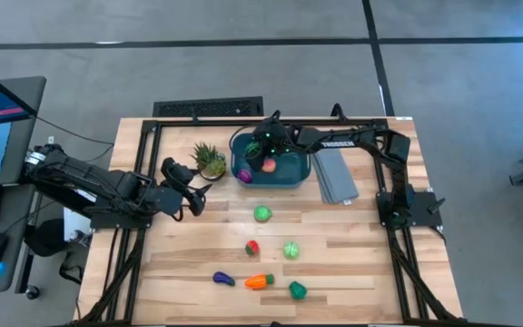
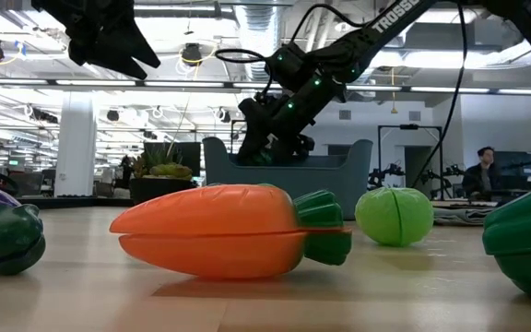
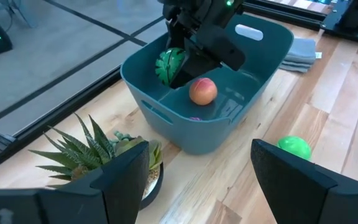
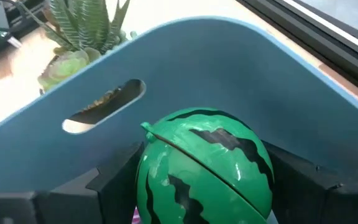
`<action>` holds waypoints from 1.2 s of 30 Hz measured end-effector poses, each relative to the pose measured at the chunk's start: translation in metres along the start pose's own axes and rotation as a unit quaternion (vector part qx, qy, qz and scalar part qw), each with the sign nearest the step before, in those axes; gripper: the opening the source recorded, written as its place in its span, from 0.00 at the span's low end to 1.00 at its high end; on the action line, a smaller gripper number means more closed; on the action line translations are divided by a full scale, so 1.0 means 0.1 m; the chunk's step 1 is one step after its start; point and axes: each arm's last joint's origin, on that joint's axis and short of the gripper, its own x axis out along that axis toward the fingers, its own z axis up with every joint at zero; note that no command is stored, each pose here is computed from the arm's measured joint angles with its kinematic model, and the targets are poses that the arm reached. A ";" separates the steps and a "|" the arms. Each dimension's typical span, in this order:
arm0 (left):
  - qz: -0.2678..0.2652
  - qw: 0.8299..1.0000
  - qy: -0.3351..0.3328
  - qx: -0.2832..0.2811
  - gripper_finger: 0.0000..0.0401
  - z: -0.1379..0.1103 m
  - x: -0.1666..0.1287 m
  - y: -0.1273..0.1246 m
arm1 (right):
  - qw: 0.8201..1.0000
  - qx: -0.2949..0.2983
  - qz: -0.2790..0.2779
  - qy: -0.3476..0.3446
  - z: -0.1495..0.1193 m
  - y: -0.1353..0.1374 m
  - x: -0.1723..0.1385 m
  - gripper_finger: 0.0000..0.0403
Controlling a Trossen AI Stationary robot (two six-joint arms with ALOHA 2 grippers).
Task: Pick and placing Produce into tupperware
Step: Put the watermelon into the blue bin, then put the eggplant into the blue bin
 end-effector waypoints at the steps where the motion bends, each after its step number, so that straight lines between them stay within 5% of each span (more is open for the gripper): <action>1: 0.002 1.000 -0.001 0.000 0.68 0.00 0.00 0.00 | 1.000 0.000 0.000 0.001 -0.01 0.00 0.01 0.77; 19: 0.000 1.000 0.000 0.000 0.68 0.00 0.00 0.00 | 1.000 -0.005 0.002 0.003 -0.06 0.15 0.05 0.78; 36: -0.011 1.000 0.008 -0.001 0.68 0.00 0.00 -0.01 | 1.000 -0.013 0.014 0.003 -0.08 0.26 0.03 0.95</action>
